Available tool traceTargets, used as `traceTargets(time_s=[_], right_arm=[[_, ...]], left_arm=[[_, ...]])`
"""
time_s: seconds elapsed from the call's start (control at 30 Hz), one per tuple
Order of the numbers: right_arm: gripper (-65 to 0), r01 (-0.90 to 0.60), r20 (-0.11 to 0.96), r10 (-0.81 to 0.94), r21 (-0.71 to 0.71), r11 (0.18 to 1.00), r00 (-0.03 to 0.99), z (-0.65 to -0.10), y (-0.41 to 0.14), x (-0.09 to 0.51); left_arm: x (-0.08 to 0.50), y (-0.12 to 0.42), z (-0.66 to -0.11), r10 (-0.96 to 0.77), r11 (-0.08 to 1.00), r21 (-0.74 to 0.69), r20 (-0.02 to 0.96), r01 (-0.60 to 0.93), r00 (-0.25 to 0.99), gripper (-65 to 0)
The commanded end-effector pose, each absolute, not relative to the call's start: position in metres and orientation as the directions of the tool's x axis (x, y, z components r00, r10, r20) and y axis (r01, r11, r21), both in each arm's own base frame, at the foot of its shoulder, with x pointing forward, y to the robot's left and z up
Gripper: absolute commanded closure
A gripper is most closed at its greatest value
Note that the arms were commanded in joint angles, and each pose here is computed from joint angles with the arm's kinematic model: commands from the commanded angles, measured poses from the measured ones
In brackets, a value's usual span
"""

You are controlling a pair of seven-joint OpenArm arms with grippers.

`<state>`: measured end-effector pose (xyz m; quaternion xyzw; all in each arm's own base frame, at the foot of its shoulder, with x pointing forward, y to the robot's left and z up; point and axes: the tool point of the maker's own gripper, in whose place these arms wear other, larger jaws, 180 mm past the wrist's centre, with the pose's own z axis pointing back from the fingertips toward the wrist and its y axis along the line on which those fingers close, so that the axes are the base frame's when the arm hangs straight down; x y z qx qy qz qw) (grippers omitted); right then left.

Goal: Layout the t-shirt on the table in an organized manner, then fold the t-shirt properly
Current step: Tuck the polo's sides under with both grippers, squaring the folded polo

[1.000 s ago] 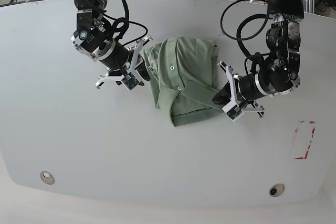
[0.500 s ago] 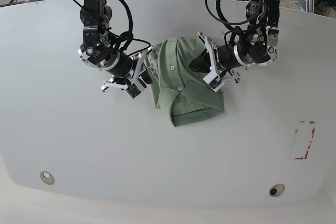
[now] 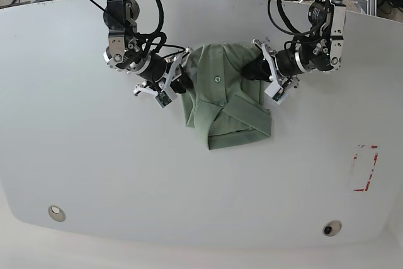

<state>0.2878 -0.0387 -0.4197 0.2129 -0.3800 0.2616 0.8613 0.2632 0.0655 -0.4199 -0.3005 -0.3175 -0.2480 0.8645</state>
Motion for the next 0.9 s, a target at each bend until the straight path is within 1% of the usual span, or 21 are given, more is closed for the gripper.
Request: traceTargets(time_s=[0.0, 0.1, 0.3, 0.47, 0.63, 0.87], right_arm=[[-10.3, -0.613, 0.793, 0.268, 0.162, 0.773, 0.548, -0.41, -0.04, 0.297], [-10.3, -0.609, 0.785, 0.269, 0.168, 0.775, 0.559, -0.414, -0.041, 0.289], [-10.3, -0.624, 0.816, 0.28, 0.12, 0.772, 0.505, -0.392, -0.041, 0.29], [-10.3, -0.637, 0.828, 0.323, 0.052, 0.77, 0.458, -0.368, -0.044, 0.291], [-10.3, -0.615, 0.832, 0.358, -0.025, 0.788, 0.425, -0.344, -0.061, 0.291], [-10.3, -0.611, 0.823, 0.407, -0.096, 0.786, 0.395, -0.326, -0.071, 0.292]], left_arm=[[0.256, 0.089, -0.436, -0.324, 0.727, -0.308, 0.634, 0.614, 0.702, 0.0], [0.258, 0.1, -0.435, -0.34, 0.733, -0.286, 0.632, 0.617, 0.697, 0.0], [0.266, 0.105, -0.414, -0.374, 0.722, -0.222, 0.671, 0.655, 0.64, 0.0], [0.28, 0.087, -0.362, -0.408, 0.676, -0.108, 0.769, 0.729, 0.493, 0.0], [0.285, 0.072, -0.325, -0.438, 0.642, -0.016, 0.813, 0.767, 0.383, 0.0], [0.301, 0.039, -0.3, -0.346, 0.638, -0.035, 0.879, 0.769, 0.327, 0.0]])
